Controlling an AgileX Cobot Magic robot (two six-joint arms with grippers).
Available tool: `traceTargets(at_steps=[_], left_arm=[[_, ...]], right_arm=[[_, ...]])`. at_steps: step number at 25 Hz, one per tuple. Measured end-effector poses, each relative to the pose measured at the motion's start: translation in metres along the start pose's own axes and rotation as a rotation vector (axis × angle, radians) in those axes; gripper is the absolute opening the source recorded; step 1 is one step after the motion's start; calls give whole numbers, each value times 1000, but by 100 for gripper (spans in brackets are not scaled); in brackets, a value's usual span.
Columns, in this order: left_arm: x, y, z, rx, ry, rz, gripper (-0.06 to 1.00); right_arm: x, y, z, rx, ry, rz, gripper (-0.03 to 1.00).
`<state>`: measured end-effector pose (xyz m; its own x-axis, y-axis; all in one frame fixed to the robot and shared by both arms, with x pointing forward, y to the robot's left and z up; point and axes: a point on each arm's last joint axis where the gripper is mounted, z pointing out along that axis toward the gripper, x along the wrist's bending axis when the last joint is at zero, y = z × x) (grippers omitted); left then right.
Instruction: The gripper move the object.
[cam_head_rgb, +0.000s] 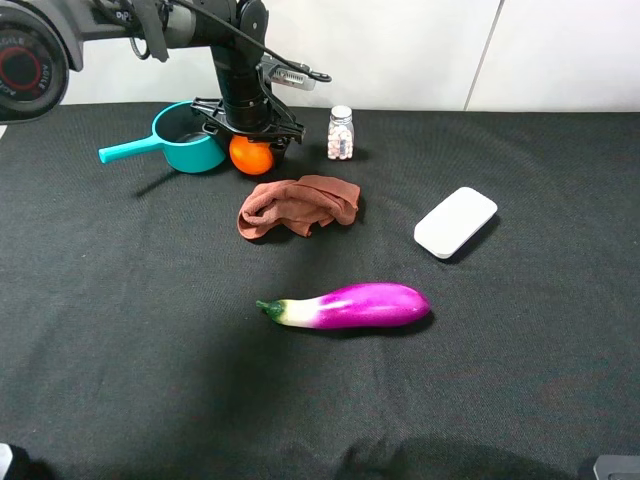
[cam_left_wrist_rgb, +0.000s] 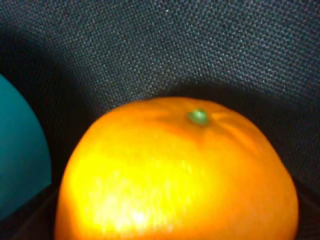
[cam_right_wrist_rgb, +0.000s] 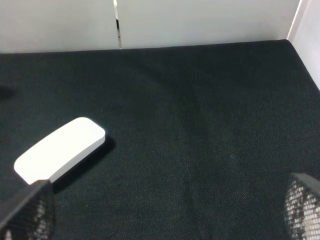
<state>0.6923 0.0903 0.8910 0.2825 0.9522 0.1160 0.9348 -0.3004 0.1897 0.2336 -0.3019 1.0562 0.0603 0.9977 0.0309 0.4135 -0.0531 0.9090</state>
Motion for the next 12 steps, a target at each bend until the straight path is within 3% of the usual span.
traceTargets(at_steps=[12], left_arm=[[0,0,0,0,-1,0,83]], right_arm=[[0,0,0,0,0,0,69]])
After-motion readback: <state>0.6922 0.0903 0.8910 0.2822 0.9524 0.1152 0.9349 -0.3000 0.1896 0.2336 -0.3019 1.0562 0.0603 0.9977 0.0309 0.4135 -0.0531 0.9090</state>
